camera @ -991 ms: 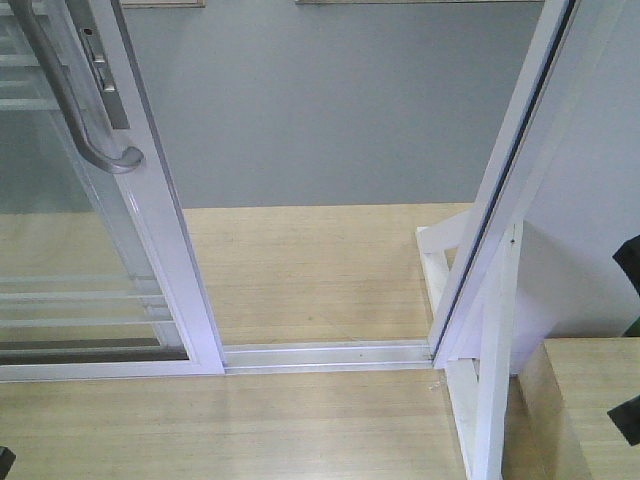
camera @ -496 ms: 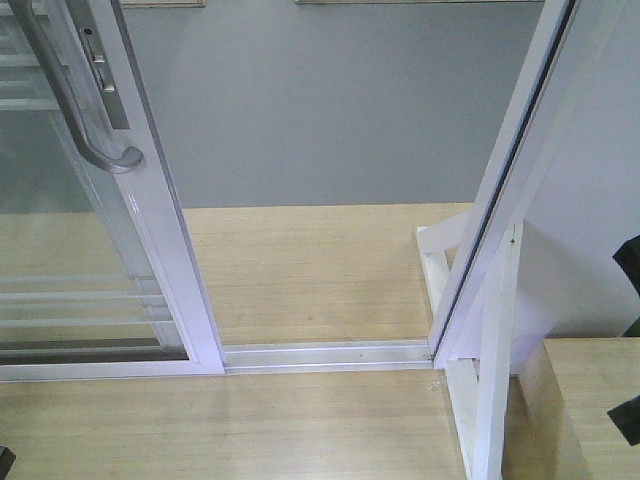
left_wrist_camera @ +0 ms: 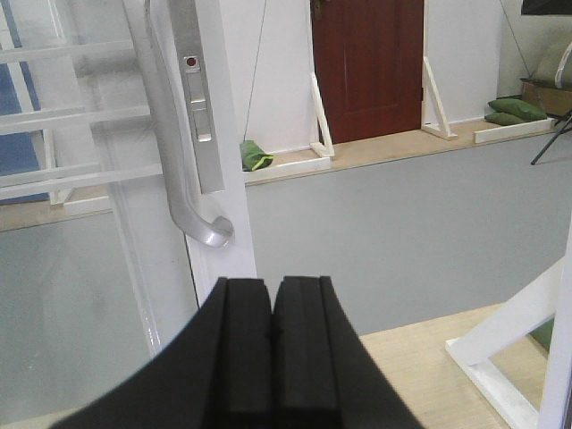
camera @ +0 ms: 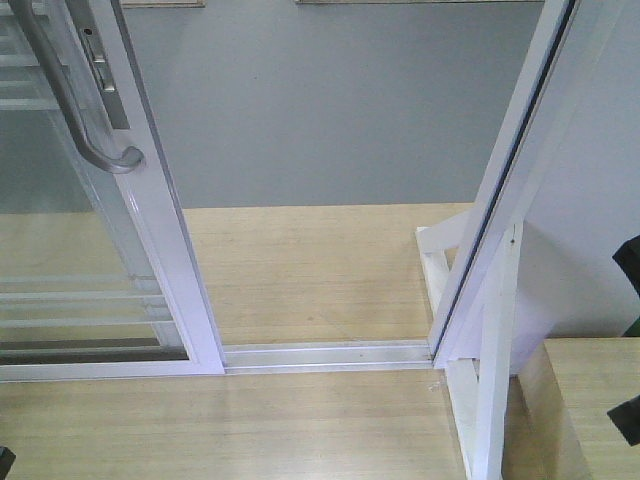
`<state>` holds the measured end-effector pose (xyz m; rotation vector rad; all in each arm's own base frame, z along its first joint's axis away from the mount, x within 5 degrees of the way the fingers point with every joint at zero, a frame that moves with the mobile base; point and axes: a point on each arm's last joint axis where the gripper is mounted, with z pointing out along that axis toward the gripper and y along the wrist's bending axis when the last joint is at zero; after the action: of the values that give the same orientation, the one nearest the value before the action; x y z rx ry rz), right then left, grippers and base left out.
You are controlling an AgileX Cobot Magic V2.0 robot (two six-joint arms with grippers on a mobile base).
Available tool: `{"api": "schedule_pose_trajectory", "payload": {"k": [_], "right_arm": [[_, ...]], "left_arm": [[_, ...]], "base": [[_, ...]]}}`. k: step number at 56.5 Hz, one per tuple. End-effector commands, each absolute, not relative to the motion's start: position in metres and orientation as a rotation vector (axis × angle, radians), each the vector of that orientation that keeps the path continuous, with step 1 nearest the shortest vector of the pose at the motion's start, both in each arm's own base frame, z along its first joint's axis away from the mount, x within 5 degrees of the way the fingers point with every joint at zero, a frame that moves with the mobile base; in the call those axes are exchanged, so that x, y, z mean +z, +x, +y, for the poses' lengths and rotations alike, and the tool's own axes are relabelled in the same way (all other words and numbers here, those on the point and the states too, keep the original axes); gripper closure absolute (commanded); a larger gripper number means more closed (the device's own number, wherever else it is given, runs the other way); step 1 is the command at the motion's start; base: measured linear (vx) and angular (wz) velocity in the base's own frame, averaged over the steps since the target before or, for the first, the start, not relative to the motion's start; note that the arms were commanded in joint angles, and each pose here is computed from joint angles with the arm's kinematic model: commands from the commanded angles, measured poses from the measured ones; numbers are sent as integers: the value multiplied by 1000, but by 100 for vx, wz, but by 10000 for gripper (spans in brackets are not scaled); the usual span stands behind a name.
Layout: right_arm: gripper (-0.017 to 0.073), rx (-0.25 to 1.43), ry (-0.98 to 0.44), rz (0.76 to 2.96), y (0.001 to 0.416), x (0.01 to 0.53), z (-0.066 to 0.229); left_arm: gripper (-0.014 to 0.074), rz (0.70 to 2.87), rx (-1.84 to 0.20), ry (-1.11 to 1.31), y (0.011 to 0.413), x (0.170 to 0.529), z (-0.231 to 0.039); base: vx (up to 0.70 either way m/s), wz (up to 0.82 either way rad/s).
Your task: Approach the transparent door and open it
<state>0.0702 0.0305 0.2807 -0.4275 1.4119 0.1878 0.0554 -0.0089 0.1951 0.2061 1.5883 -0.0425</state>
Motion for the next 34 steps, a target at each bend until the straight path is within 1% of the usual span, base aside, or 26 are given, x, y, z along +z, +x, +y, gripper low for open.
{"api": "schedule_pose_trajectory", "payload": {"k": [1,34], "right_arm": [[564,185,-402,1308,69,298,30],[564,185,-402,1308,69,298,30]], "left_arm": [[591,1474,-56,185,54,210,-9],[591,1474,-56,185,54,210,-9]], "base": [[0,0],[0,0]]}}
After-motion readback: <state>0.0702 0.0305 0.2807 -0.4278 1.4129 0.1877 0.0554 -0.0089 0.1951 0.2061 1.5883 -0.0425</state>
